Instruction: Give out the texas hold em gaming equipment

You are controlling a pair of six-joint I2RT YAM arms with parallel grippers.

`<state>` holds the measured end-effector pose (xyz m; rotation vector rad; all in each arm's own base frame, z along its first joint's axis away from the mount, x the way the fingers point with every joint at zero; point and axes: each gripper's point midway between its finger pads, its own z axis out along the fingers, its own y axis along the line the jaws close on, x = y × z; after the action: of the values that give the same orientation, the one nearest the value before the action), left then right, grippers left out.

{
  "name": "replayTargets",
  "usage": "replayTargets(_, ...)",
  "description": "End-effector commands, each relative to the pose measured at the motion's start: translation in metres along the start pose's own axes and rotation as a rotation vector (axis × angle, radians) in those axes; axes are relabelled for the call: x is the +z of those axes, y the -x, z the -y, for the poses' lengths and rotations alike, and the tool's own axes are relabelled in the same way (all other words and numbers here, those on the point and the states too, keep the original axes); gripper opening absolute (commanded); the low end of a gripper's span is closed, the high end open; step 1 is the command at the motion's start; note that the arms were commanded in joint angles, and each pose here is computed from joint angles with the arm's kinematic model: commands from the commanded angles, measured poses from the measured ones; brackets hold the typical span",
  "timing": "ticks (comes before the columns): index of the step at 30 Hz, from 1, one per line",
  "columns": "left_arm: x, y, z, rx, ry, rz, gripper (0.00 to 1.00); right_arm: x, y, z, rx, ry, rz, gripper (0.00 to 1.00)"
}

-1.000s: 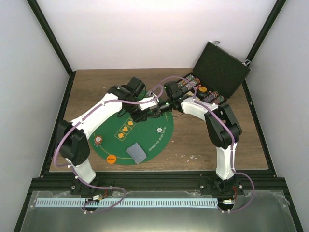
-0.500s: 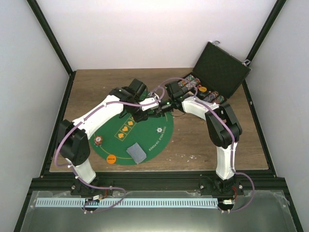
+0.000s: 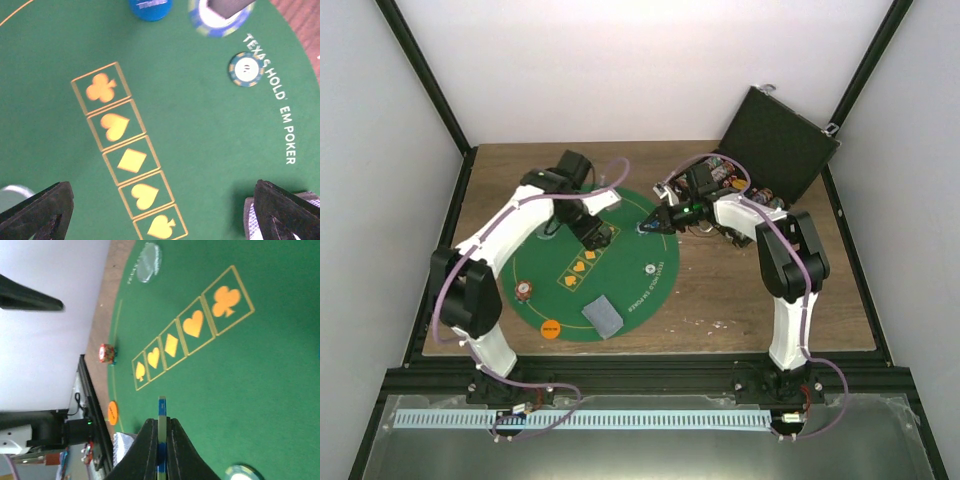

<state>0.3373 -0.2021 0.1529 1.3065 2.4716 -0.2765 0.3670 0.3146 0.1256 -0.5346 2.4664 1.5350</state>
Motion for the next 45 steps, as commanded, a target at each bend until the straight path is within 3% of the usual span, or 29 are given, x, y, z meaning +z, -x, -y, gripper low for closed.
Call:
replayTargets(1, -0.028, -0.019, -0.019, -0.113, -0.011, 0.049, 1.00, -0.002, -0.014, 0.026, -0.003, -0.099, -0.027, 0.01)
replayTargets(12, -0.041, -0.112, -0.085, -0.446, 0.090, 0.010, 1.00, -0.008, -0.043, 0.062, 0.041, -0.191, -0.075, 0.01)
replayTargets(17, -0.037, -0.168, -0.110, -0.526, 0.214, -0.092, 0.96, -0.009, -0.048, 0.066, 0.040, -0.213, -0.086, 0.01)
replayTargets(23, -0.010, -0.193, -0.099, -0.549, 0.187, -0.150, 0.78, -0.009, -0.046, 0.064, 0.036, -0.210, -0.083, 0.01)
replayTargets(25, -0.001, -0.196, -0.096, -0.554, 0.181, -0.141, 0.76, -0.010, -0.045, 0.065, 0.036, -0.213, -0.080, 0.01)
replayTargets(36, 0.043, -0.198, -0.091, -0.518, 0.193, -0.149, 0.42, -0.007, -0.055, 0.069, 0.055, -0.208, -0.092, 0.01)
replayTargets(45, 0.054, -0.230, -0.066, -0.497, 0.169, -0.249, 0.28, -0.006, -0.058, 0.071, 0.062, -0.206, -0.098, 0.01)
